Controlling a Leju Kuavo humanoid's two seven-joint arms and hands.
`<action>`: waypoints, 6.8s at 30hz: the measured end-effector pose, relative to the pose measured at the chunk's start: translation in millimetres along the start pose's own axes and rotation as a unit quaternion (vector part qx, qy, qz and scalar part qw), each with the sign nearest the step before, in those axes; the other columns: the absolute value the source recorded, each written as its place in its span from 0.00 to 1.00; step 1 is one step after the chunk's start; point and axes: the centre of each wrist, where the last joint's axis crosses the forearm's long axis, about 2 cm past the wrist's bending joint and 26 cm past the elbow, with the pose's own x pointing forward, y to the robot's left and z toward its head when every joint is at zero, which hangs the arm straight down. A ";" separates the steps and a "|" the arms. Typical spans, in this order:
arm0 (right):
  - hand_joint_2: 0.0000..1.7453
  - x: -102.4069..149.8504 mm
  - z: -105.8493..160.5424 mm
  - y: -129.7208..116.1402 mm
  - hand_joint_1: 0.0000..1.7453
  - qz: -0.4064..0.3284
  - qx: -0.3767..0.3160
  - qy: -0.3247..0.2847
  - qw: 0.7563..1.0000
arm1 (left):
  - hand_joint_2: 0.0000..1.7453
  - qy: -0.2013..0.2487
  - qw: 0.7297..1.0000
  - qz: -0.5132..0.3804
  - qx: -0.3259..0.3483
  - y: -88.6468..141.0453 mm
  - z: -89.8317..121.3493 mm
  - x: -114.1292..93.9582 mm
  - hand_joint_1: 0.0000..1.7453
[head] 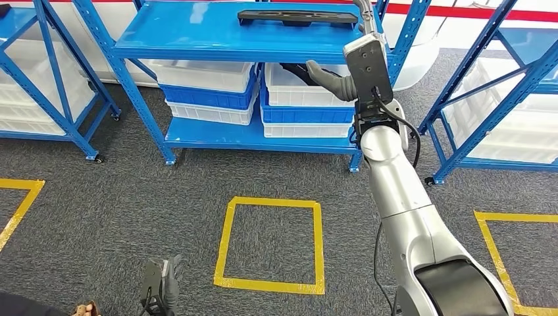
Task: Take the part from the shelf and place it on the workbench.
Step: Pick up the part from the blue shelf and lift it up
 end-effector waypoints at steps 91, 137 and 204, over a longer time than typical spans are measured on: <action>1.00 -34.6 38.0 36.4 0.00 0.008 0.043 0.057 0.997 | 0.00 0.003 0.999 0.029 0.034 -4.5 -5.2 6.3 0.00; 1.00 -50.2 63.6 22.3 0.00 0.004 0.020 0.079 0.997 | 0.00 0.267 0.954 -0.039 0.129 14.4 28.2 -30.4 0.00; 1.00 -15.1 47.2 51.3 0.00 -0.012 0.064 0.062 0.996 | 0.00 0.375 0.898 0.052 0.225 31.4 86.5 -79.0 0.00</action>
